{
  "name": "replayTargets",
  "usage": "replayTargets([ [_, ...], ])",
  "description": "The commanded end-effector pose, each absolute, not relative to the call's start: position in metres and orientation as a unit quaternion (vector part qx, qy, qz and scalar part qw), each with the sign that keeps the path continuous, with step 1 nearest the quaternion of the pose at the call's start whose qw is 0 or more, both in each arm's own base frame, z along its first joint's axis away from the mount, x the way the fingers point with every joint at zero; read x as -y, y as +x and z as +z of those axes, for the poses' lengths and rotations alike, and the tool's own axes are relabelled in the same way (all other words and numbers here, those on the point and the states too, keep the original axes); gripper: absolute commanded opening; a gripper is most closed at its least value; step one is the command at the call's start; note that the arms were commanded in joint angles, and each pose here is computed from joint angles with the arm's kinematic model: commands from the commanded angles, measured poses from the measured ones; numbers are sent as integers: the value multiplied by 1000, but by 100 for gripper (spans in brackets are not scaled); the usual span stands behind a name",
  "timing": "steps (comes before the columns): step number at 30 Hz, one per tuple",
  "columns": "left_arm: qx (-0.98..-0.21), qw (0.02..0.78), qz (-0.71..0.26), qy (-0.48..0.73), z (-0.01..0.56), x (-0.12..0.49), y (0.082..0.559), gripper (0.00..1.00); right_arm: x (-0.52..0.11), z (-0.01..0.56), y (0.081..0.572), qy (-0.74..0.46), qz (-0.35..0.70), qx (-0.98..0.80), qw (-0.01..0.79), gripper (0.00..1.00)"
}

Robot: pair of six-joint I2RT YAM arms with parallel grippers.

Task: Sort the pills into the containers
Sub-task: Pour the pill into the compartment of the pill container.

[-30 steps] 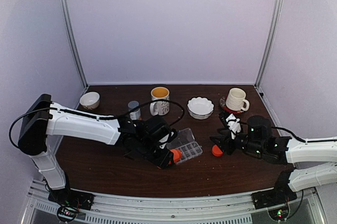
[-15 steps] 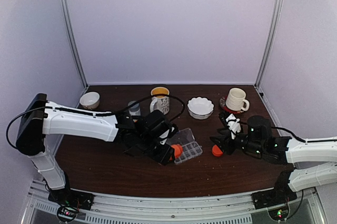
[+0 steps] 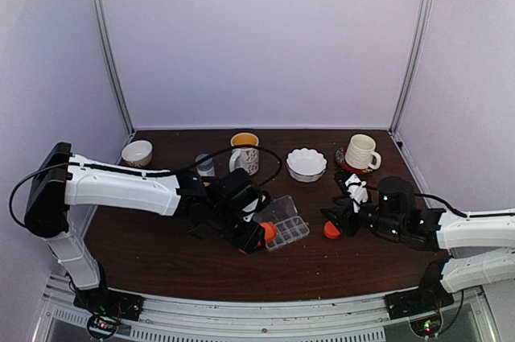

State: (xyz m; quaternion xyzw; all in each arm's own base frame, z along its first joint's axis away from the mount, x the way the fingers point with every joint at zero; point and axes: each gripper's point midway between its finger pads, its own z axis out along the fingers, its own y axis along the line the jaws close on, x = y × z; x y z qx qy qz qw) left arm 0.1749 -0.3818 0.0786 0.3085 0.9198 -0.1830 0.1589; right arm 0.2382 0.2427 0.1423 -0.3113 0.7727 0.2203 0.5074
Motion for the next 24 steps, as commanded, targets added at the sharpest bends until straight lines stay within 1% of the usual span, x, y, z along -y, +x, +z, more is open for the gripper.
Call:
replayTargets([
  [1, -909, 189, -206, 307, 106, 389, 183, 0, -248, 154, 240, -315, 225, -764, 516, 50],
  [8, -919, 155, -196, 305, 63, 389, 178, 0, -248, 153, 240, -316, 225, -765, 515, 50],
  [10, -921, 147, -193, 305, 58, 388, 176, 0, -248, 153, 240, -316, 225, -765, 514, 50],
  [13, -918, 157, -198, 306, 69, 389, 178, 0, -248, 153, 240, -316, 224, -765, 515, 50],
  [20, -911, 200, -192, 306, 116, 384, 188, 0, -248, 153, 240, -316, 223, -765, 515, 50],
  [24, -912, 197, -184, 308, 110, 382, 189, 0, -248, 152, 240, -317, 223, -765, 514, 50],
])
